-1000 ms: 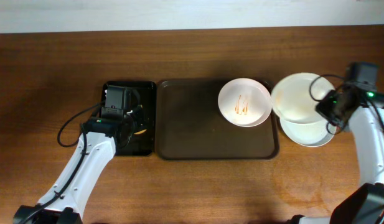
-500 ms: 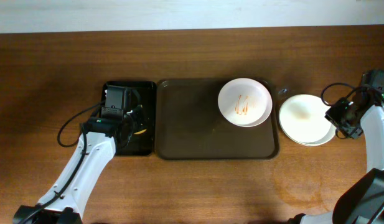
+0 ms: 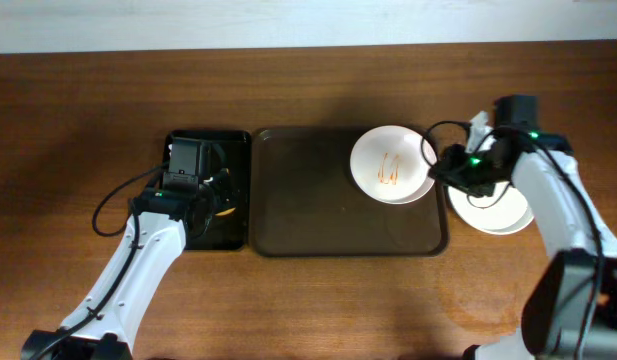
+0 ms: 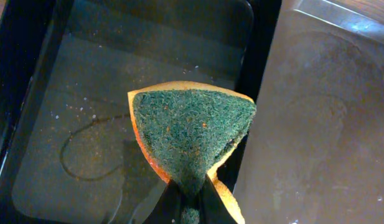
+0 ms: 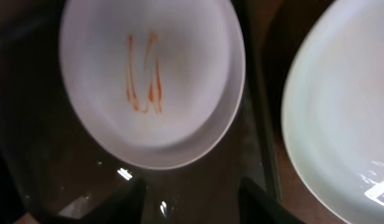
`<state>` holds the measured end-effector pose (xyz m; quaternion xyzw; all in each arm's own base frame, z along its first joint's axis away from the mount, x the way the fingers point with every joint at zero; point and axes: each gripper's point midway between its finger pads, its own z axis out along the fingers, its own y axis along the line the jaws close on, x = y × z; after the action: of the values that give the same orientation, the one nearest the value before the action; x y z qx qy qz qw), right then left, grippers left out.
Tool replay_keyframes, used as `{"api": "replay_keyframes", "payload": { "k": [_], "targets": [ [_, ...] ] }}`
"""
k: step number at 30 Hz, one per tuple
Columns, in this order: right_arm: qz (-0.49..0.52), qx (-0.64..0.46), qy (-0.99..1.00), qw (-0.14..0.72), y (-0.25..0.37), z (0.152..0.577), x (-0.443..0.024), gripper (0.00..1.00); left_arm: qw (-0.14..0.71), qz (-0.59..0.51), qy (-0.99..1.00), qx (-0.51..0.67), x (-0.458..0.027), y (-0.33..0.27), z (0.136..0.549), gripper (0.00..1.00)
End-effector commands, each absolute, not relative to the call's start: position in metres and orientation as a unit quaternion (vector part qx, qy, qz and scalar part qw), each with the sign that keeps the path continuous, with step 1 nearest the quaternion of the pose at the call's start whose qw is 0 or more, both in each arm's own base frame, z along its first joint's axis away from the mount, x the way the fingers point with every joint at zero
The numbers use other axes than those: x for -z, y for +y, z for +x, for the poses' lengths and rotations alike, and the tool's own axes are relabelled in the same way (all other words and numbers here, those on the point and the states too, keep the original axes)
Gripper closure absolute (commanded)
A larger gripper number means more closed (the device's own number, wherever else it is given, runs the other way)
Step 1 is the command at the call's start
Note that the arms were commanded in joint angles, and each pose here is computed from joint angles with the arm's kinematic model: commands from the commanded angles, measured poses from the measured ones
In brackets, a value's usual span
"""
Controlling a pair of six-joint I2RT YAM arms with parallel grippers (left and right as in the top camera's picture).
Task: Clean dirty plates on tray and stack at the side
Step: 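Grip the rim of the pink plate with the right gripper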
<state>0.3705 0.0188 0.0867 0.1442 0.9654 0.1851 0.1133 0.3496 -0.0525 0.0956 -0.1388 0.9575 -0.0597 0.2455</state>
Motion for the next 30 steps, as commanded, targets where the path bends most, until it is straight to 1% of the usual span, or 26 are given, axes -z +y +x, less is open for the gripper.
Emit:
{"api": "replay_keyframes", "payload": {
  "k": [1,3,7,9,10,11,13,15,17,21,25,30],
  "targets": [
    [0.168,-0.164,0.969,0.074,0.025,0.368,-0.056,0.55,0.254,-0.134,0.956,0.055,-0.1,-0.05,0.35,1.0],
    [0.193,-0.152,0.968,0.053,0.02,0.367,-0.039,0.58,0.254,-0.134,0.956,0.055,-0.1,-0.05,0.35,1.0],
    [0.203,-0.15,0.967,0.028,0.02,0.368,-0.011,0.59,0.254,-0.134,0.956,0.055,-0.1,-0.05,0.35,1.0],
    [0.203,-0.152,0.967,0.028,0.021,0.37,-0.005,0.67,0.254,-0.134,0.956,0.055,-0.1,-0.05,0.35,1.0],
    [0.202,-0.154,0.967,0.029,0.022,0.372,-0.004,0.74,0.254,-0.134,0.956,0.055,-0.1,-0.05,0.35,1.0],
    [0.2,-0.156,0.967,0.031,0.024,0.373,-0.003,0.85,0.254,-0.133,0.956,0.055,-0.1,-0.05,0.35,1.0],
    [0.193,-0.157,0.968,0.034,0.028,0.374,-0.003,0.91,0.254,-0.133,0.956,0.057,-0.1,-0.051,0.35,1.0],
    [0.179,-0.157,0.971,0.031,0.039,0.373,-0.003,0.96,0.254,-0.133,0.956,0.057,-0.1,-0.051,0.35,1.0],
    [0.157,-0.158,0.975,0.028,0.056,0.371,-0.003,0.96,0.249,-0.128,0.957,0.075,-0.1,-0.057,0.349,1.0],
    [0.109,-0.16,0.981,0.021,0.095,0.364,-0.004,0.96,0.235,-0.102,0.954,0.153,-0.105,-0.087,0.348,1.0],
    [0.091,-0.162,0.983,0.015,0.124,0.357,-0.004,0.96,0.245,-0.027,0.937,0.246,-0.122,-0.138,0.349,1.0],
    [0.072,-0.162,0.984,0.013,0.138,0.353,-0.004,0.96,0.255,0.031,0.922,0.29,-0.126,-0.183,0.351,1.0]
  ]
}}
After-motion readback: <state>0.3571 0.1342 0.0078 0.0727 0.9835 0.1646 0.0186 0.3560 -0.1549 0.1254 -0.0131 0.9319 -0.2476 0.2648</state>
